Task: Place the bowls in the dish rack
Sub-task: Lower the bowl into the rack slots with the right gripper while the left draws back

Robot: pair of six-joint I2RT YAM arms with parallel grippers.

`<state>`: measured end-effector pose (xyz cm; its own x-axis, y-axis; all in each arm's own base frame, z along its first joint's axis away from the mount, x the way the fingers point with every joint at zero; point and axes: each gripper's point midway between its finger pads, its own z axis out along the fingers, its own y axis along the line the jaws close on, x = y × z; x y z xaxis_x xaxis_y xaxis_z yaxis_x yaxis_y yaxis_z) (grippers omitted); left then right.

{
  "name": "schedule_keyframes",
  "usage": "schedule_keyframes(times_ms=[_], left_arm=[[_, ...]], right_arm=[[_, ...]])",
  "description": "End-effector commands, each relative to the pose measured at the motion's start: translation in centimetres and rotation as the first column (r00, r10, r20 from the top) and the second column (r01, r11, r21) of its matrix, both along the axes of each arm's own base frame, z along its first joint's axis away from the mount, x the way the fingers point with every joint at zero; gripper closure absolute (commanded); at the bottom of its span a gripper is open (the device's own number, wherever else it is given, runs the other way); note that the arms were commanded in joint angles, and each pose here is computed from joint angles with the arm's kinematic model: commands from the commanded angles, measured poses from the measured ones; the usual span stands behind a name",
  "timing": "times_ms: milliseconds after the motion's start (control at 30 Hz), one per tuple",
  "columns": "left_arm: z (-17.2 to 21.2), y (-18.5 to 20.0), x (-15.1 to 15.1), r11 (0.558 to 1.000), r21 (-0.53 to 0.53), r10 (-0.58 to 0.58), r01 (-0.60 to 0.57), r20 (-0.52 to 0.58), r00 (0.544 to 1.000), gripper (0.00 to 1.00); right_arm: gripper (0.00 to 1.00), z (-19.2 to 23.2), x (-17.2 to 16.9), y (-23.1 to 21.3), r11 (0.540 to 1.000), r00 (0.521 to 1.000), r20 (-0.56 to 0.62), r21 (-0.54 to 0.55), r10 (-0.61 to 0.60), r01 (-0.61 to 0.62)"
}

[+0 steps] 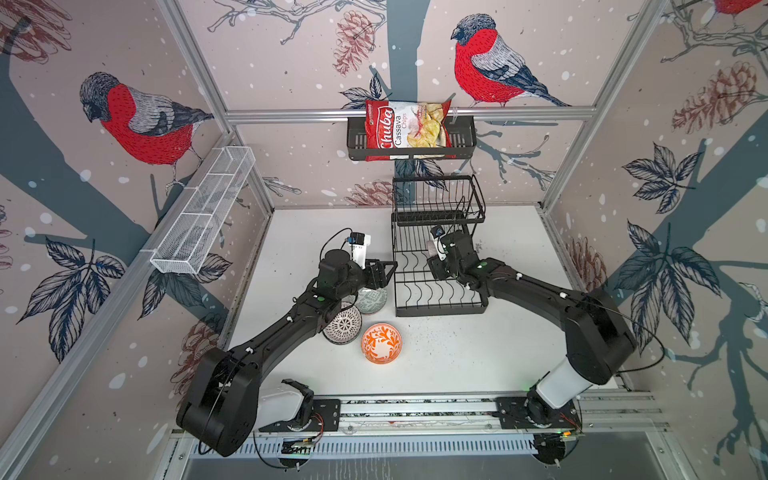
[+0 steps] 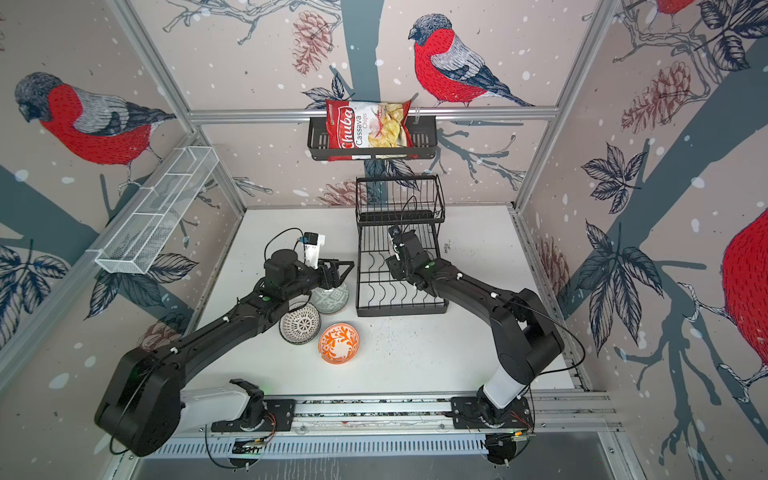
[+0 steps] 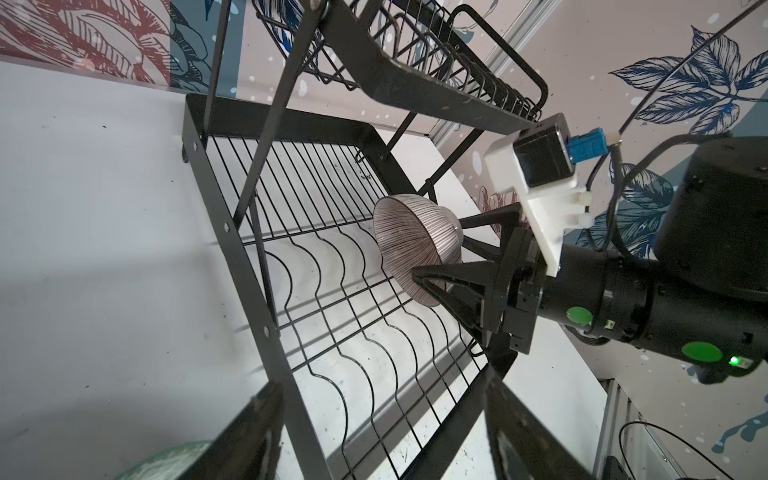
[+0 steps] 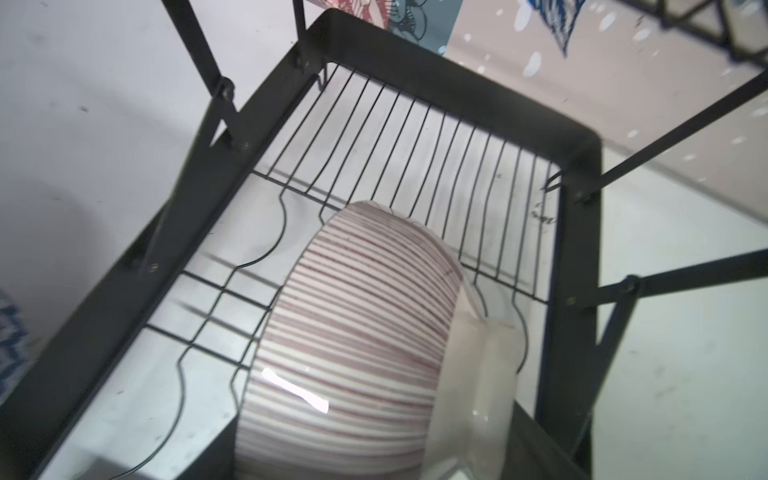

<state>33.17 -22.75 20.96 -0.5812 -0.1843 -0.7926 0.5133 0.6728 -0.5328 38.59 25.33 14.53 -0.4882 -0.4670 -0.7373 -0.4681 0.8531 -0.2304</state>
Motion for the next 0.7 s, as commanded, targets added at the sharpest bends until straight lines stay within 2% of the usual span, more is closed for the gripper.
schedule_keyframes(times_ms=[0,300,500,667], left_arm=[[0.1,0.2,0.0,1.000,0.011,0.004,-0.005,0.023,1.000,0.26],[0.6,0.6,-0.1,1.000,-0.003,0.025,-0.025,0.046,0.999,0.26],[0.5,0.8,-0.2,1.000,0.001,0.031,-0.031,0.044,0.999,0.25],[0.3,0.7,-0.3,1.000,-0.006,0.028,-0.027,0.042,0.999,0.25]], right_arm=[[0.46,1.7,1.7,-0.7,0.992,0.989,0.141,-0.109,-0.047,0.062],[0.45,0.2,3.0,-1.4,0.937,0.972,0.226,-0.321,-0.064,0.136],[0.44,0.0,3.9,-1.7,0.888,0.956,0.289,-0.423,-0.055,0.179],[0.44,-1.3,4.8,-1.3,0.846,0.954,0.297,-0.501,-0.028,0.181]])
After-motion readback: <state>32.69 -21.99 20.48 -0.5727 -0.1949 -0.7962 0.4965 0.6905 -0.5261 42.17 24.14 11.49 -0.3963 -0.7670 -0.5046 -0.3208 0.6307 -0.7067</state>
